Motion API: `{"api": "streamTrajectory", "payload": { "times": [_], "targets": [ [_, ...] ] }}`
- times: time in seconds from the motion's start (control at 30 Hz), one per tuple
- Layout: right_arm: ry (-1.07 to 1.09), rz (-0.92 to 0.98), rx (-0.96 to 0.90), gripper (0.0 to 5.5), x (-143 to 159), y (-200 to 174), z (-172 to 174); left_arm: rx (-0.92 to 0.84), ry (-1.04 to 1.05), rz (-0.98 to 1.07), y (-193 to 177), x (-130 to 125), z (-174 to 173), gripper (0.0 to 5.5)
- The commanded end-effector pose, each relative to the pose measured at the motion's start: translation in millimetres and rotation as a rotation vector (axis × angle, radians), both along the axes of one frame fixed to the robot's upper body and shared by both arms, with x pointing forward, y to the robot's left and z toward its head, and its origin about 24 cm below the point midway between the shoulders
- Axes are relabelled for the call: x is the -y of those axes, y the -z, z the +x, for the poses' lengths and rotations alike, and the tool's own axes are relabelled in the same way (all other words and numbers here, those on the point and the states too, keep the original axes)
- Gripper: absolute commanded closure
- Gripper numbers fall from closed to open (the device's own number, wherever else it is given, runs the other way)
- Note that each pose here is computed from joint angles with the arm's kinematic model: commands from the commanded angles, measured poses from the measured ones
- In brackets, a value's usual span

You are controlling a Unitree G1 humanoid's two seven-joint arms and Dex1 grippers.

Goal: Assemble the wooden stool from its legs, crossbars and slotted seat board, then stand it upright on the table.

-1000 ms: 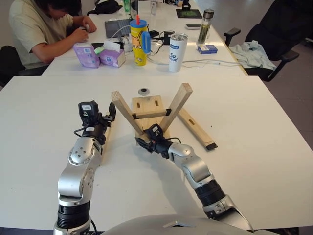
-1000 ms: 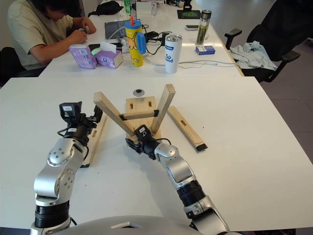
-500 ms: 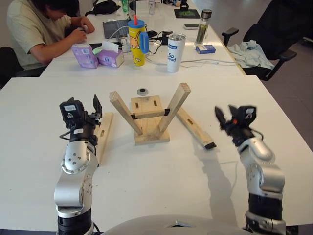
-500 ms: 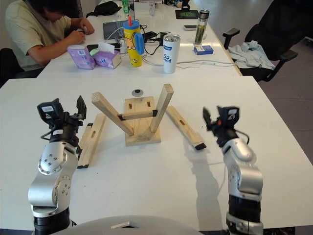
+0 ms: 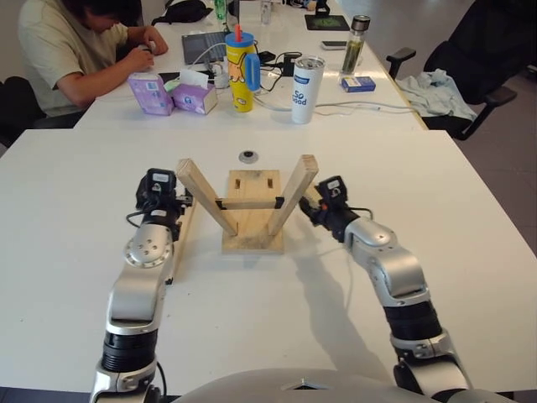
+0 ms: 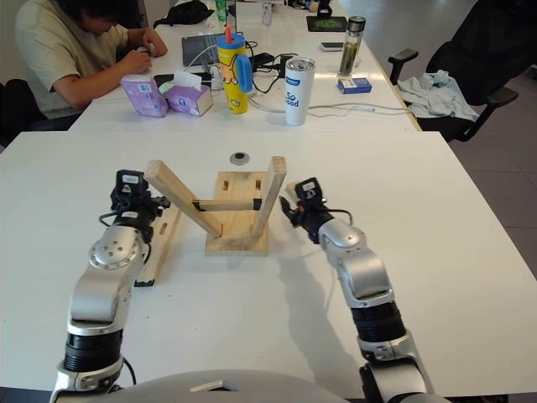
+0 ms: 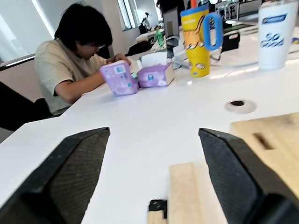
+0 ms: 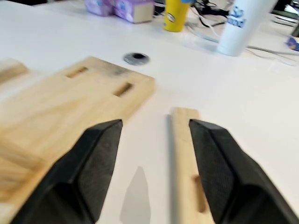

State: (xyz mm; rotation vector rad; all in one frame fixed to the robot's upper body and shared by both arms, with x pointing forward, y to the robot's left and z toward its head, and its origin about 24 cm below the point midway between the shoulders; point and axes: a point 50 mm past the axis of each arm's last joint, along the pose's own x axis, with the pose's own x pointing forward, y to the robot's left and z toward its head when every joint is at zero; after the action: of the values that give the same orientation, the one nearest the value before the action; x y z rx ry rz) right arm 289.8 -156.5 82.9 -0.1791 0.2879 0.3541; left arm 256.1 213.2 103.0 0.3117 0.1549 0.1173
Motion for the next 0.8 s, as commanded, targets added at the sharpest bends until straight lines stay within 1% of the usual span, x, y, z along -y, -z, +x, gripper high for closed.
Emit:
{"api": "streamTrajectory", "payload": {
  "times": [0.03,0.07,0.1,0.13,0.17,0.23,0.3,0.37,0.47,0.6,0.63,0.7,0.8],
  "targets": [
    [-0.064,0.083,0.108,2.84,-5.1,-19.1,12.1,-0.137,0.133,0.118,5.9,-46.5,-0.2,1.96],
    [-0.081,0.124,0.131,2.84,-8.2,-23.4,14.4,-0.166,0.239,0.131,1.9,-51.4,0.2,1.96],
    [-0.099,0.149,0.154,2.84,-10.5,-27.2,16.1,-0.185,0.391,0.094,-4.7,-49.6,-1.1,1.96],
    [-0.115,0.173,0.173,2.84,-13.5,-30.7,19.1,-0.215,0.557,0.033,-12.4,-46.4,-7.9,1.96],
    [-0.141,0.207,0.185,2.84,-17.0,-33.3,22.4,-0.282,0.72,-0.035,-19.0,-43.6,-17.0,1.96],
    [-0.199,0.213,0.214,2.84,-23.7,-36.0,28.9,-0.422,0.929,-0.186,-26.8,-40.3,-35.0,1.96],
    [-0.332,0.183,0.233,2.84,-34.4,-36.6,29.2,-0.545,1.047,-0.235,-29.1,-38.1,-46.0,1.96],
    [-0.522,0.168,0.233,2.84,-46.7,-37.0,18.8,-0.63,1.114,-0.223,-27.2,-32.9,-51.6,1.96],
    [-0.766,0.207,0.215,2.84,-60.6,-43.0,-2.1,-0.734,1.164,-0.213,-15.8,-22.7,-59.1,1.96],
    [-1.034,0.251,0.121,2.84,-74.7,-50.0,-34.1,-0.846,1.181,-0.185,7.7,-14.9,-70.1,1.96],
    [-1.059,0.251,0.103,2.84,-76.5,-50.8,-38.9,-0.855,1.184,-0.186,10.4,-13.2,-72.1,1.96],
    [-0.993,0.211,0.112,2.84,-74.6,-49.6,-33.1,-0.866,1.197,-0.195,12.5,-10.3,-76.0,1.96],
    [-0.812,0.089,0.123,2.84,-60.3,-38.0,-10.0,-0.874,1.237,-0.233,13.2,-2.9,-84.3,1.96]
  ]
}}
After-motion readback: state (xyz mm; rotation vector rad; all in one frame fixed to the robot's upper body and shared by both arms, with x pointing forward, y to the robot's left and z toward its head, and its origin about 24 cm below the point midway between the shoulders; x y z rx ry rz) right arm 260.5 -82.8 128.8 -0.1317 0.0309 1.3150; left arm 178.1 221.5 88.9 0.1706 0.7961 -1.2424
